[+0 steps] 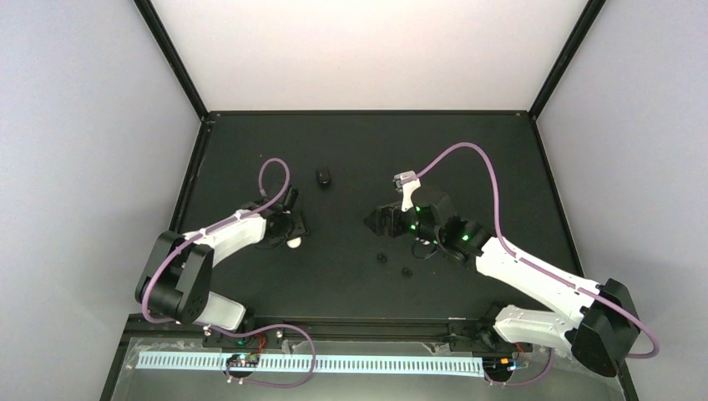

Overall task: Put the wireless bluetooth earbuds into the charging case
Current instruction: Pick up the charging case at the center of the board.

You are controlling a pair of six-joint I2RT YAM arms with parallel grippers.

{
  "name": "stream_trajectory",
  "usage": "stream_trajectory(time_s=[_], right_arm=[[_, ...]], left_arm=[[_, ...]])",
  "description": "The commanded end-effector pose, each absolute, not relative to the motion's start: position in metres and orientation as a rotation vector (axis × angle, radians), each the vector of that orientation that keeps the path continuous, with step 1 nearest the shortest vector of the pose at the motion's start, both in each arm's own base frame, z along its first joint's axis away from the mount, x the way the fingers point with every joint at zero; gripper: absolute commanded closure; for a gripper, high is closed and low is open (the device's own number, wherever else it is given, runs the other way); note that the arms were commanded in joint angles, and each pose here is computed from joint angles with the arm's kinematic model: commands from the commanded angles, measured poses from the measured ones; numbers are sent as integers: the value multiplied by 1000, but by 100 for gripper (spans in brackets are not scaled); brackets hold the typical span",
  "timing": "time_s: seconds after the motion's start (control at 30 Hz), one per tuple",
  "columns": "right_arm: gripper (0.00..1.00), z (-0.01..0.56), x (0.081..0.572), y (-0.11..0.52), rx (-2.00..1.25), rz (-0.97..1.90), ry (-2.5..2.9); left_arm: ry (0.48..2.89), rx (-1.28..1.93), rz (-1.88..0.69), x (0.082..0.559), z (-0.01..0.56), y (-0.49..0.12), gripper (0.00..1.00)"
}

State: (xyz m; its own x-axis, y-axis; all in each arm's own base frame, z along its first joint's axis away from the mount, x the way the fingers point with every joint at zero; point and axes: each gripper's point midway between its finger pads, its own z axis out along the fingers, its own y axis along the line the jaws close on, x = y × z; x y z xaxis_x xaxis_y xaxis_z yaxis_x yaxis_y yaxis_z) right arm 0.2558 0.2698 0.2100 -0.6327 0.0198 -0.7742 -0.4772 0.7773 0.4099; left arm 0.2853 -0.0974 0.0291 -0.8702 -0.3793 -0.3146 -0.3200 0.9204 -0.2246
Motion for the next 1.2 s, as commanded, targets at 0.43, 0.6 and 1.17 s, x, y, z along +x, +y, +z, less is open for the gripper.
stream_trajectory(time_s=[0.43, 0.6, 1.17], right_arm=[[5, 192, 256, 283, -419, 765, 2184], [7, 171, 260, 332, -584, 765, 2221], [13, 82, 278, 472, -1056, 676, 2251]], left_arm=[[2596, -426, -245, 272, 93, -102, 11], [2364, -402, -170, 256, 160, -64, 1], [2028, -326, -18, 228, 254, -12, 1]])
